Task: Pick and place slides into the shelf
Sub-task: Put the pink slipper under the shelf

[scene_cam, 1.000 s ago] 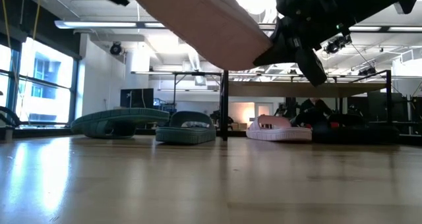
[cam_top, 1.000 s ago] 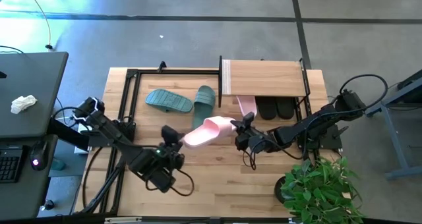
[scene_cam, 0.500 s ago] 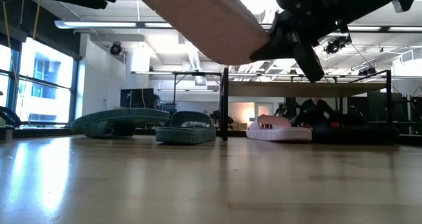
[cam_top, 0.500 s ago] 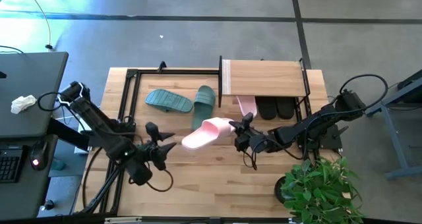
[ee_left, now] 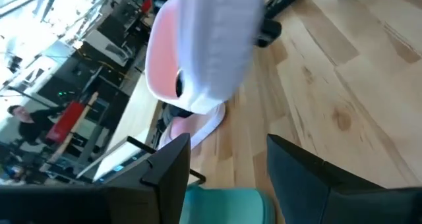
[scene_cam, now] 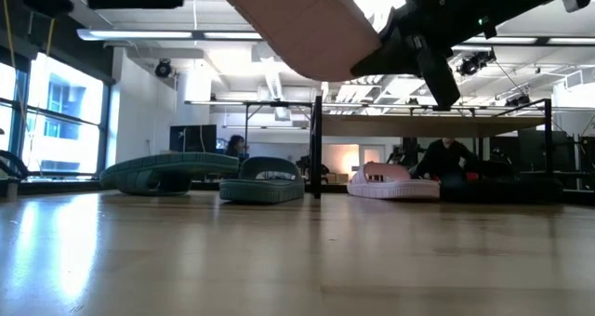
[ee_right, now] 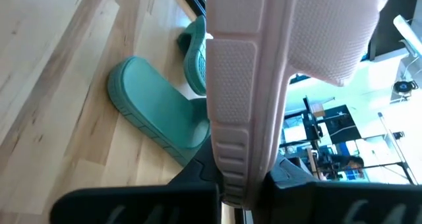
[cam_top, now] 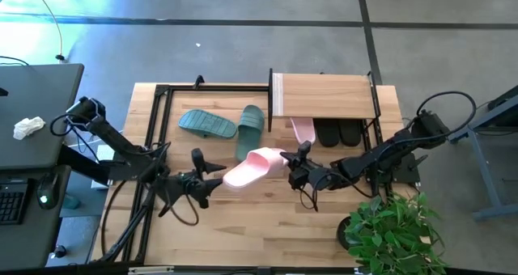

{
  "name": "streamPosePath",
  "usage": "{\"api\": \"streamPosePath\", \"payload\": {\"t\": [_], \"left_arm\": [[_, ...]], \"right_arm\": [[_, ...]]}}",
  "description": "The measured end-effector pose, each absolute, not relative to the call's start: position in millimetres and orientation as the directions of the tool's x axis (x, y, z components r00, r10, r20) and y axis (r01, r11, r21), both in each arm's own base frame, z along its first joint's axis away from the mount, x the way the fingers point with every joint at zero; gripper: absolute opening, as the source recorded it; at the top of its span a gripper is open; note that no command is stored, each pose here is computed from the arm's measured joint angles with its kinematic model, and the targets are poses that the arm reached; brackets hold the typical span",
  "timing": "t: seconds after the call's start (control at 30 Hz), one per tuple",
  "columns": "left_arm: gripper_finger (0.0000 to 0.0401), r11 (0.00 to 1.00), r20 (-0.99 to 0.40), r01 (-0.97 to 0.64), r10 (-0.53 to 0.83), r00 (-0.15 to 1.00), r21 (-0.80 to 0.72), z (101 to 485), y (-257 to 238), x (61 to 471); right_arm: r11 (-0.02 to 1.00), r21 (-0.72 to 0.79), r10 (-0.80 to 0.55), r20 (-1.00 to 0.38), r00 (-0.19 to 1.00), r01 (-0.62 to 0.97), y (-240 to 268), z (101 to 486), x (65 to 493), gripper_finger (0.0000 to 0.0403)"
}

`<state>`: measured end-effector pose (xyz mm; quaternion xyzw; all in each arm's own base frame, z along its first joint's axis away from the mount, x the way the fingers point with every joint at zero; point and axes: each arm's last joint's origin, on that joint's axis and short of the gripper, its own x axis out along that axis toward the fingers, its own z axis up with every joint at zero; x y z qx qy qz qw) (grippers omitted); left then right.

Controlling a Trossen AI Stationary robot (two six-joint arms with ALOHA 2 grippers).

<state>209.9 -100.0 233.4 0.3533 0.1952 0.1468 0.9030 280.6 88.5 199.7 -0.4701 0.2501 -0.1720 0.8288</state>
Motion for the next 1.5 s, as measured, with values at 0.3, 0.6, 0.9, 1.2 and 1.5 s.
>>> {"api": "streamPosePath", "payload": {"t": [0.3, 0.6, 0.9, 1.2, 1.5], "left_arm": [[0.0184, 0.724, -0.199, -0.049, 0.253, 0.947, 0.688, 244.8, -91.9, 222.8], [0.0184, 0.738, -0.18, 0.0, 0.165, 0.97, 0.675, 248.1, -95.0, 223.9], [0.0184, 0.714, -0.155, -0.001, 0.153, 0.976, 0.7, 251.0, -95.6, 224.5], [0.0184, 0.719, -0.119, 0.0, 0.115, 0.986, 0.695, 255.2, -96.9, 225.3], [0.0136, 0.741, -0.096, -0.021, 0.115, 0.989, 0.671, 257.8, -97.1, 225.6]], "right_arm": [[0.504, -0.862, -0.511, -0.257, 0.82, 0.044, 88.7, 199.5, 280.8, 0.001], [0.511, -0.859, -0.504, -0.262, 0.823, 0.039, 88.9, 199.1, 280.8, 0.001], [0.525, -0.85, -0.501, -0.264, 0.824, 0.047, 88.9, 199.0, 280.8, 0.001], [0.523, -0.851, -0.503, -0.268, 0.822, 0.042, 88.3, 198.4, 280.7, 0.001], [0.523, -0.851, -0.503, -0.268, 0.822, 0.043, 88.1, 198.4, 280.7, 0.001]]}}
